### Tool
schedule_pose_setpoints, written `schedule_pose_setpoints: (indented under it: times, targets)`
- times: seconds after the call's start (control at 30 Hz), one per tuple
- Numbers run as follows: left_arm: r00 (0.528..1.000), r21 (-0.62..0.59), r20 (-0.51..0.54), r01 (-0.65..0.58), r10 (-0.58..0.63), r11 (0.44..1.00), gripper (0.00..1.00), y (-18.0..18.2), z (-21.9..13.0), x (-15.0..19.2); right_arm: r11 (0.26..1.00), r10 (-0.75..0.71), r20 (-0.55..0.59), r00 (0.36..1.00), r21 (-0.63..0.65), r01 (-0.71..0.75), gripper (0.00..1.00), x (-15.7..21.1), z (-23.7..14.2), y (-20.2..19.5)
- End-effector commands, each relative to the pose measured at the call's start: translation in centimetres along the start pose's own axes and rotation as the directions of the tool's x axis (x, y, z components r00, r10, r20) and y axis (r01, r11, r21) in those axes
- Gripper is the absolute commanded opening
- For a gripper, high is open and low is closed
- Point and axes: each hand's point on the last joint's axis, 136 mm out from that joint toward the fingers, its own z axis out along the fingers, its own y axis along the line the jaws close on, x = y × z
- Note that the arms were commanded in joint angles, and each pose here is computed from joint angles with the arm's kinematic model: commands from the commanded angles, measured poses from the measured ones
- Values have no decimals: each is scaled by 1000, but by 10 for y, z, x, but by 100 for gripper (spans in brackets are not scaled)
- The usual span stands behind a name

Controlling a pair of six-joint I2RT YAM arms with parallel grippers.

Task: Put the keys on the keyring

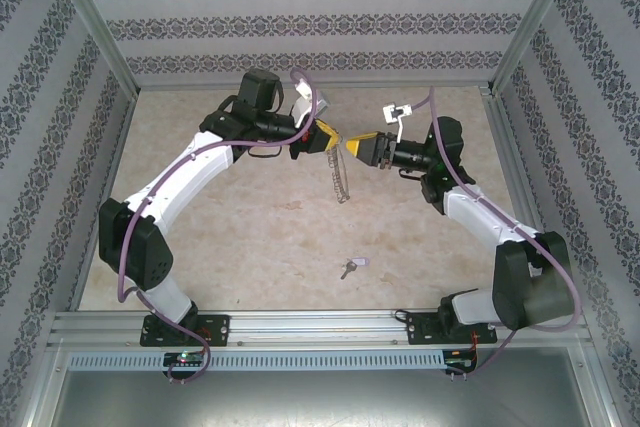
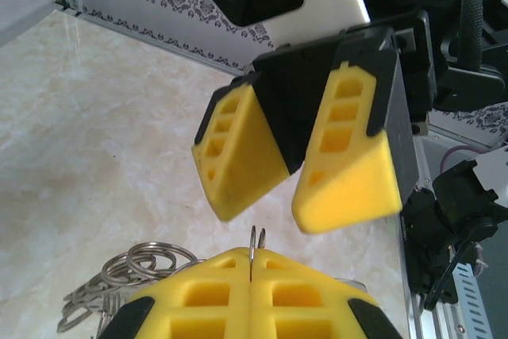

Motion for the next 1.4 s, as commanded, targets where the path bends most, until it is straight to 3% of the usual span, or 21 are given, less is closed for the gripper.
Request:
schedule_pose_setpoints:
  times: [0.0,0.47,0.67,0.83,0.9,0.93,1.03,1.13,1.23,1.37]
  targets:
    - [999,42,2,-35,35,999,0,-7,0,-6,994,-100,1,995,-49,100,44,-9,4,17]
    - [999,86,30,-27,25,996,0,-12,2,-15,987,-133,-28,991,-97,130,36,-7,16,23]
    - [999,101,34,-24,21,995,0,-14,1,-18,987,-135,-27,990,-91,132,22,-4,16,21]
    - [999,114,31,-17,14,993,0,-15,2,-17,986,-144,-23,989,-93,142,2,-6,16,23]
    - [1000,113,29,-13,9,994,0,-15,2,-16,984,-151,-19,988,-93,149,0,-9,16,24]
    - [1000,105,31,-8,5,994,4,-13,2,-17,984,-154,-17,988,-92,152,0,-9,16,24]
    - [999,57,45,2,-5,998,31,-7,0,-21,983,-166,-5,986,-79,165,0,-13,13,22]
    - [996,-31,85,31,-29,999,46,5,-10,-29,982,-174,5,985,-71,174,0,-17,8,21]
    - [986,-97,155,81,-66,992,51,16,-24,-40,980,-185,13,983,-68,185,0,-22,5,22]
    - [965,-62,218,162,-145,985,51,20,-34,-45,978,-195,16,981,-73,196,0,-26,3,25]
